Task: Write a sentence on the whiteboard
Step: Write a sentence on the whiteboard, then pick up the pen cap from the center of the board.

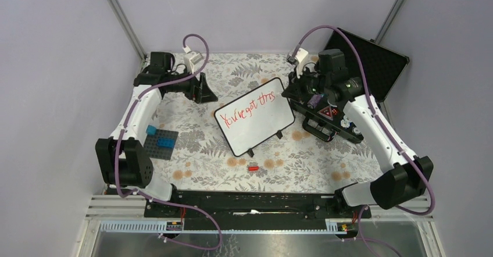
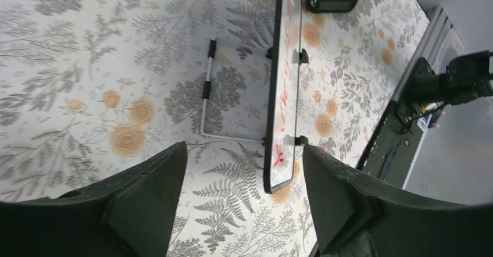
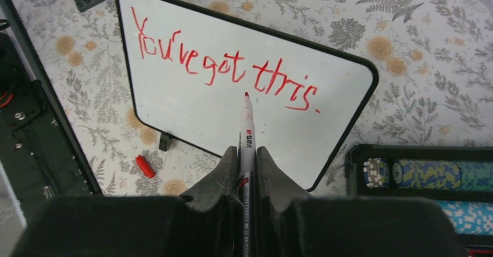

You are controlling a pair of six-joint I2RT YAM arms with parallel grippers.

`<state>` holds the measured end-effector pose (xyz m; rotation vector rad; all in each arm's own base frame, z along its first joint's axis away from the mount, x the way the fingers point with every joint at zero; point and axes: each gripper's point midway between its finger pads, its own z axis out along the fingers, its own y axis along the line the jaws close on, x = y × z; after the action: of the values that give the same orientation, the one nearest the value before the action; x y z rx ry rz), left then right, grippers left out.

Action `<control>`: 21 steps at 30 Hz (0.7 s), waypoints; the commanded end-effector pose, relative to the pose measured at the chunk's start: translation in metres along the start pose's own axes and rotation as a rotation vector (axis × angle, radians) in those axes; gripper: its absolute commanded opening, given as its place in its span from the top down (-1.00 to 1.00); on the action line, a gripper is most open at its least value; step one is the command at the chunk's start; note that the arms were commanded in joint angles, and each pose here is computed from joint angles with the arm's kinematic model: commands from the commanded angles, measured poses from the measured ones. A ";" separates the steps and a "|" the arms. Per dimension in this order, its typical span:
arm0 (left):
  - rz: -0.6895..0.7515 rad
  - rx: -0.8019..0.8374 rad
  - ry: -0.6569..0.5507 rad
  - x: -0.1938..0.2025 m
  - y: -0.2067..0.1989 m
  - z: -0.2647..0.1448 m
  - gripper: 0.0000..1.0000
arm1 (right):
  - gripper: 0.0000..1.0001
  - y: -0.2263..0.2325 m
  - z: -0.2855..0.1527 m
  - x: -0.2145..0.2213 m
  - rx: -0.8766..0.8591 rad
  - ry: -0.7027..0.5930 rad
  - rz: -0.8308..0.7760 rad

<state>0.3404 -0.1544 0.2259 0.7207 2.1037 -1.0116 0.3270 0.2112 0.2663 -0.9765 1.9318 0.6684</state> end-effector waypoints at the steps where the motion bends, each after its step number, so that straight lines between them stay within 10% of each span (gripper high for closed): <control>1: 0.080 -0.040 -0.119 -0.044 -0.010 -0.036 -0.60 | 1.00 0.025 -0.013 0.006 -0.055 -0.006 0.059; 21: 0.640 0.102 0.382 0.095 -0.137 0.036 -0.31 | 1.00 0.027 -0.048 0.075 -0.035 -0.026 0.405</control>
<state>0.2092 -0.2301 0.2173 1.4724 1.9564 -0.8066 0.2503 0.1737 0.2138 -0.7282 2.1409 0.8522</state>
